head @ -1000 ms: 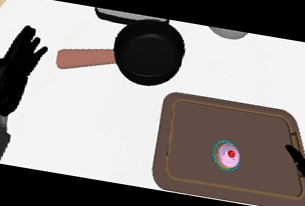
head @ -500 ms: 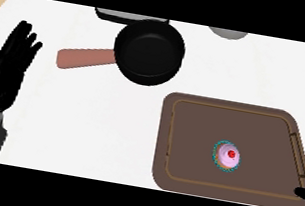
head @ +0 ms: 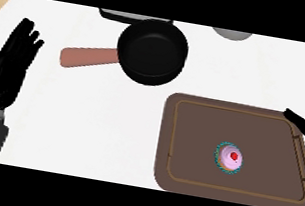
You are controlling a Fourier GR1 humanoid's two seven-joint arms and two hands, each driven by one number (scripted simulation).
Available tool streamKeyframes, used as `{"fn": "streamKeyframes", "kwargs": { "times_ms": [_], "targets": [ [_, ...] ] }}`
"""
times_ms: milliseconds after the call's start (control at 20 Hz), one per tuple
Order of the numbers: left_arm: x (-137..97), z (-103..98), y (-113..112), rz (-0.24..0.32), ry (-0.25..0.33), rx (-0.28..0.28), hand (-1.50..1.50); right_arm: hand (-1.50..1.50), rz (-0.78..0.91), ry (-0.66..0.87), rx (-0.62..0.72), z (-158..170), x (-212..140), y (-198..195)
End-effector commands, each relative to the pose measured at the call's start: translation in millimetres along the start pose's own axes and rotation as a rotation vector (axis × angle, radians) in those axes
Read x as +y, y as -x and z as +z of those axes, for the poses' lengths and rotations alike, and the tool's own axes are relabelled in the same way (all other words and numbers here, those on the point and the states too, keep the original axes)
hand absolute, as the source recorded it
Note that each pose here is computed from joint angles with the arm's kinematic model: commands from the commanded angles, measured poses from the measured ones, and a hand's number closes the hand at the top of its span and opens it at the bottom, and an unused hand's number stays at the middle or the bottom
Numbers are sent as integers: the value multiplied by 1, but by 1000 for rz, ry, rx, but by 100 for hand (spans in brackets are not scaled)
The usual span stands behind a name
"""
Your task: Pick the cupcake from the tray and place it in the pot
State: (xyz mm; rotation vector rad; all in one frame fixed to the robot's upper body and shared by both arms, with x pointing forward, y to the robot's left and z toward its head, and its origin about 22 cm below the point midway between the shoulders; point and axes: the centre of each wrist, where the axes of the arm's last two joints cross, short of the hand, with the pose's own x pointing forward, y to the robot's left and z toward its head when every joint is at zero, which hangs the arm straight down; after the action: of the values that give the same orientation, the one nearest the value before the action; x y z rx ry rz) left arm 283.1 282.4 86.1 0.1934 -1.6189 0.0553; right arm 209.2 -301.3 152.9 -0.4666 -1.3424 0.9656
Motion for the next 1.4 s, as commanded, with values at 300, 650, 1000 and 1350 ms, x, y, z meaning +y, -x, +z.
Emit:
{"fn": "streamKeyframes", "kwargs": {
  "times_ms": [300, 650, 1000, 1350],
  "targets": [
    [-18, 1, 3, 10, -25, 15, 0, -150, 17, -114, 75, -17, 42, -45],
    [-1, 13, 4, -1, -10, 13, 0, -150, 66, -132, 169, -27, 58, -43],
    [-2, 5, 4, -6, -15, -1, 0, -150, 106, -131, 201, -58, 84, -13],
    [-12, -3, 21, -4, -16, -1, 0, -150, 122, -146, 192, -53, 99, -12]
  ]
}}
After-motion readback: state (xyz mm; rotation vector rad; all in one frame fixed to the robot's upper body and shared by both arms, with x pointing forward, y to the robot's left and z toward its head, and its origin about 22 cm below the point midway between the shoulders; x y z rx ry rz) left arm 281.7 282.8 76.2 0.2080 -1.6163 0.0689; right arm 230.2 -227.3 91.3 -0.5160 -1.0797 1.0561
